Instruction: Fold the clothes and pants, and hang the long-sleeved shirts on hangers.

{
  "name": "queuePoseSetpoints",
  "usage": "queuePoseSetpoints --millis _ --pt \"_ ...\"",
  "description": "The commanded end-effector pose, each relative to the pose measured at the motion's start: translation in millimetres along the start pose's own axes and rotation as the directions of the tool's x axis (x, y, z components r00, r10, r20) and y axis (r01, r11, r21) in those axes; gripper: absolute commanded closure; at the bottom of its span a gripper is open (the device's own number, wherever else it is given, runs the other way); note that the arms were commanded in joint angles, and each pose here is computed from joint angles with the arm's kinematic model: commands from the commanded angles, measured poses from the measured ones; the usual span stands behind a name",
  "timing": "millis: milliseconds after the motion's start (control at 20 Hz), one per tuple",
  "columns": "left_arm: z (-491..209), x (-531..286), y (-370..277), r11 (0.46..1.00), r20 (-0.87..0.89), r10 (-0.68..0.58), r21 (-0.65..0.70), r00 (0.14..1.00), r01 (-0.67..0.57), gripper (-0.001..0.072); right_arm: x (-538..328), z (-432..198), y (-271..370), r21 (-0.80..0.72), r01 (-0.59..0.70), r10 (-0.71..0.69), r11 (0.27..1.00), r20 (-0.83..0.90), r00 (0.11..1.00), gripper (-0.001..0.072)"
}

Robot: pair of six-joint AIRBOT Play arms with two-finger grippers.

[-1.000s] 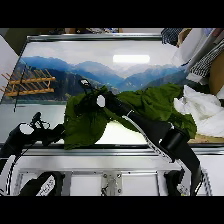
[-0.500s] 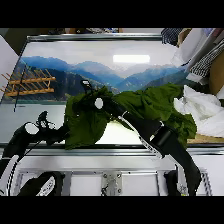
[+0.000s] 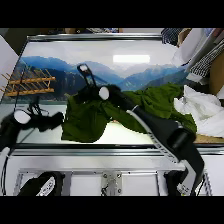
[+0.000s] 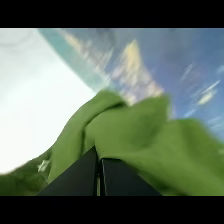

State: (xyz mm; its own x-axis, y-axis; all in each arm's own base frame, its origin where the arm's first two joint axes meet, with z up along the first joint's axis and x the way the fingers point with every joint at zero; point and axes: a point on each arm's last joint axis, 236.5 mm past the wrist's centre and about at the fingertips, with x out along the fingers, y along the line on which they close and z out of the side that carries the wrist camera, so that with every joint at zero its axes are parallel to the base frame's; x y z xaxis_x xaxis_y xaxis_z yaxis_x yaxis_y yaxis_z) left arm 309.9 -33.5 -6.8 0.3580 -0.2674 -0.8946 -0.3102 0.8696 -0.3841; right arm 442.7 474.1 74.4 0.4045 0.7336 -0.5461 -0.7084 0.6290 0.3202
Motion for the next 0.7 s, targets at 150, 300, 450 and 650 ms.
queuePoseSetpoints --millis 150,300,450,650 --pt "153.5 -287.5 -157.4 0.924 0.614 -0.301 0.377 0.729 0.064 0.0697 -277.5 182.6 4.8 -0.218 0.264 -0.148 0.939 0.436 0.888 0.0698" --pt "145.7 -414.9 -230.9 0.832 0.706 -0.499 0.553 0.502 0.048 0.0697 -386.7 222.0 37.4 -0.21 0.33 -0.128 0.92 0.635 0.762 0.0698" --pt "130.7 -450.1 -273.0 0.755 0.675 -0.612 0.653 0.412 0.054 0.0697 -438.7 216.8 43.8 -0.203 0.408 -0.181 0.89 0.664 0.725 0.0698" --pt "126.4 -320.8 -253.8 0.791 0.547 -0.515 0.6 0.66 0.119 0.0697 -414.8 118.5 -38.1 -0.114 0.562 -0.516 0.819 0.282 0.809 0.0698"
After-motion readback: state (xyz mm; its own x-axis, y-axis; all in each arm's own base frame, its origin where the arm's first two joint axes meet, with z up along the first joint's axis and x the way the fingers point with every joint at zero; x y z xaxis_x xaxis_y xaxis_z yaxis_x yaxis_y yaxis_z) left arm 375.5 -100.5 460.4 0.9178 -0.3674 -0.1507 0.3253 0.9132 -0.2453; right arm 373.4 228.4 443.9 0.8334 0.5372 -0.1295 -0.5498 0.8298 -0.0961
